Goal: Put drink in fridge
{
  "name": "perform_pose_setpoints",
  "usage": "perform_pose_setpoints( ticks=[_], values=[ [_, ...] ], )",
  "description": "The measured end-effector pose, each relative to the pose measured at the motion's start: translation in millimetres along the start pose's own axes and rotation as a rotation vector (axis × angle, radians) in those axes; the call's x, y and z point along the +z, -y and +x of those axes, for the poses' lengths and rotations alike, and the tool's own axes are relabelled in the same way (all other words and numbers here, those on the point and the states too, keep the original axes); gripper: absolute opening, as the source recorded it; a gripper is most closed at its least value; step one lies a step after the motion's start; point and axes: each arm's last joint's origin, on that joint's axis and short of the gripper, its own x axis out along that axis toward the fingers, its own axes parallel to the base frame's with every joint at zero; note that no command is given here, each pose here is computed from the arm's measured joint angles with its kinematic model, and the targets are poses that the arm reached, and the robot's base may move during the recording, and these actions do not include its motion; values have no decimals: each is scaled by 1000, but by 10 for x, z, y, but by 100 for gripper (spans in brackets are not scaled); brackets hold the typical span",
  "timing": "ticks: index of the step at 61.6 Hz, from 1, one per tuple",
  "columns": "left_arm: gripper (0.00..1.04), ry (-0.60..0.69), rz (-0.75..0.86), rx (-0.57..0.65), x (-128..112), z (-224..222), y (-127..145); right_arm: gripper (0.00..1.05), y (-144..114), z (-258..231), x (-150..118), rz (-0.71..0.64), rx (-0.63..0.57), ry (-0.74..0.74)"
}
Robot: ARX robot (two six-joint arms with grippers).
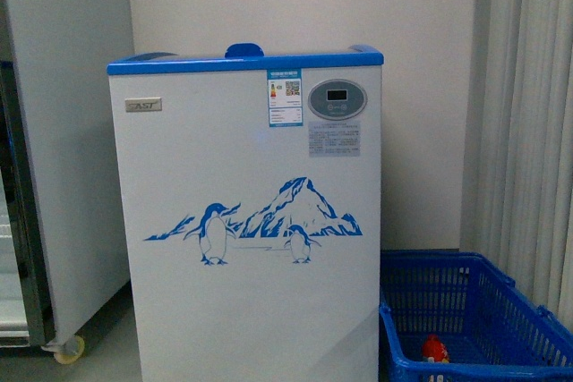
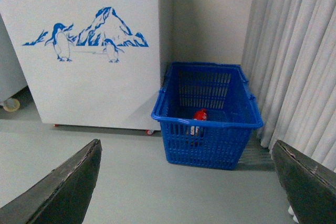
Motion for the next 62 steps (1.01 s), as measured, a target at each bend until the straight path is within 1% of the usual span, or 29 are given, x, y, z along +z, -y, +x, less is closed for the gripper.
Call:
perform_pose_setpoints(
  ticks=[62],
  values=[
    [97, 0, 0, 0, 0, 0, 0, 97, 0, 0, 0, 0, 0, 0]
  ],
)
